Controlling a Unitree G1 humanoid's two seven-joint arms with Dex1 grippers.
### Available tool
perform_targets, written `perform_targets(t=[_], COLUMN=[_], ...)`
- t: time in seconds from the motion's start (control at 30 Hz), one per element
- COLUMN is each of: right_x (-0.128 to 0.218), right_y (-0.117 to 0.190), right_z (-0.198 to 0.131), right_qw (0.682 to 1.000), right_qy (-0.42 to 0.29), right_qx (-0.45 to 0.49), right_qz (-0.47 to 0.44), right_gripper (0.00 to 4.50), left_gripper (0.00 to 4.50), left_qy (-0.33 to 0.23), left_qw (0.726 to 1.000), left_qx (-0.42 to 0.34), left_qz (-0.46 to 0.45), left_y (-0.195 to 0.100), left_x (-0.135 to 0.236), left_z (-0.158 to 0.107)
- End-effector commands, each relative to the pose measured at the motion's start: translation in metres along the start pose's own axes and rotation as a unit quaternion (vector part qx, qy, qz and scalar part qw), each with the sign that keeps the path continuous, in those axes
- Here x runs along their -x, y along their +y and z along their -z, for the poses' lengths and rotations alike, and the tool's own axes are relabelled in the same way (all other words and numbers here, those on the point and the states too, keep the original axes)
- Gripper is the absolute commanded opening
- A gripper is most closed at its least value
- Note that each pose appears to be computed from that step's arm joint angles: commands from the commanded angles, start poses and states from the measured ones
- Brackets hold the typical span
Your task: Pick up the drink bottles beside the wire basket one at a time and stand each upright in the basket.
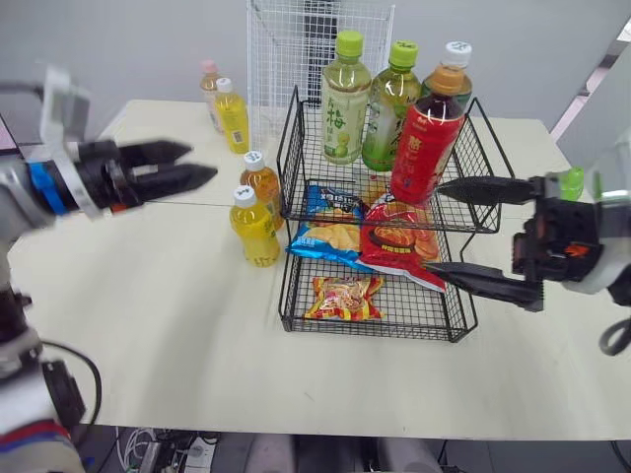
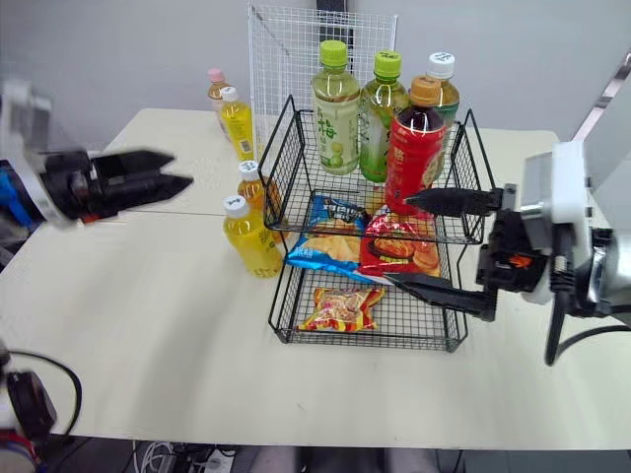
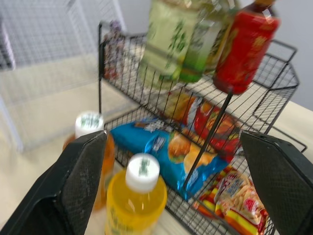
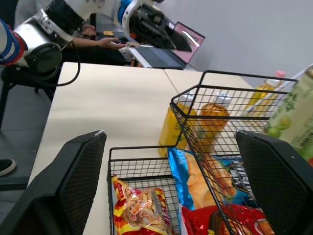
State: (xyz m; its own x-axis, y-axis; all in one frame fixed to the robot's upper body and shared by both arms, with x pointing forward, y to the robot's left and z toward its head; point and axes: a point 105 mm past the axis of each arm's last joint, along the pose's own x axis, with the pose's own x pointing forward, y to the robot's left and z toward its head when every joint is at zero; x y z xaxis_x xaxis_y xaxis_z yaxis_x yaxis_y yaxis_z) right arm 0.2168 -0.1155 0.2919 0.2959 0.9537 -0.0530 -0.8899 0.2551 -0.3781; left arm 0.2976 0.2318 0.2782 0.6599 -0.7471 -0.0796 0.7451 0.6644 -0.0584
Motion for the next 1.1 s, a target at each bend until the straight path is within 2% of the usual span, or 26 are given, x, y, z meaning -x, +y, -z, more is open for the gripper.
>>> perform_targets(t=[0.03, 0.17, 0.33, 0.57, 0.87, 0.97, 1.1], right_x=[-0.003, -0.006, -0.009, -0.010, -0.014, -0.014, -0.014], right_y=[-0.004, -0.006, -0.007, -0.007, 0.000, 0.002, 0.002], right_z=[-0.006, -0.005, -0.004, -0.004, -0.003, -0.001, 0.000], right_qw=[1.000, 0.999, 0.999, 0.999, 0.999, 0.999, 0.999], right_qy=[-0.014, -0.018, -0.020, -0.020, -0.019, -0.017, -0.017], right_qx=[0.018, 0.019, 0.018, 0.021, 0.020, 0.017, 0.017], right_qz=[-0.014, -0.024, -0.034, -0.037, -0.038, -0.040, -0.036], right_gripper=[4.50, 4.50, 4.50, 4.50, 4.50, 4.50, 4.50], left_gripper=[4.49, 4.49, 4.49, 4.49, 4.49, 3.89, 2.57], left_qy=[-0.043, -0.090, -0.104, -0.083, -0.070, -0.068, -0.066], left_qw=[0.997, 0.987, 0.968, 0.958, 0.962, 0.962, 0.962], left_qx=[-0.050, -0.054, -0.064, -0.085, -0.068, -0.066, -0.065], left_qz=[-0.049, -0.118, -0.219, -0.262, -0.256, -0.255, -0.256], left_y=[-0.013, -0.014, -0.010, -0.004, -0.005, -0.005, -0.006], left_x=[0.006, -0.008, -0.034, -0.060, -0.077, -0.079, -0.079], left_z=[-0.006, 0.003, 0.020, 0.033, 0.043, 0.045, 0.046])
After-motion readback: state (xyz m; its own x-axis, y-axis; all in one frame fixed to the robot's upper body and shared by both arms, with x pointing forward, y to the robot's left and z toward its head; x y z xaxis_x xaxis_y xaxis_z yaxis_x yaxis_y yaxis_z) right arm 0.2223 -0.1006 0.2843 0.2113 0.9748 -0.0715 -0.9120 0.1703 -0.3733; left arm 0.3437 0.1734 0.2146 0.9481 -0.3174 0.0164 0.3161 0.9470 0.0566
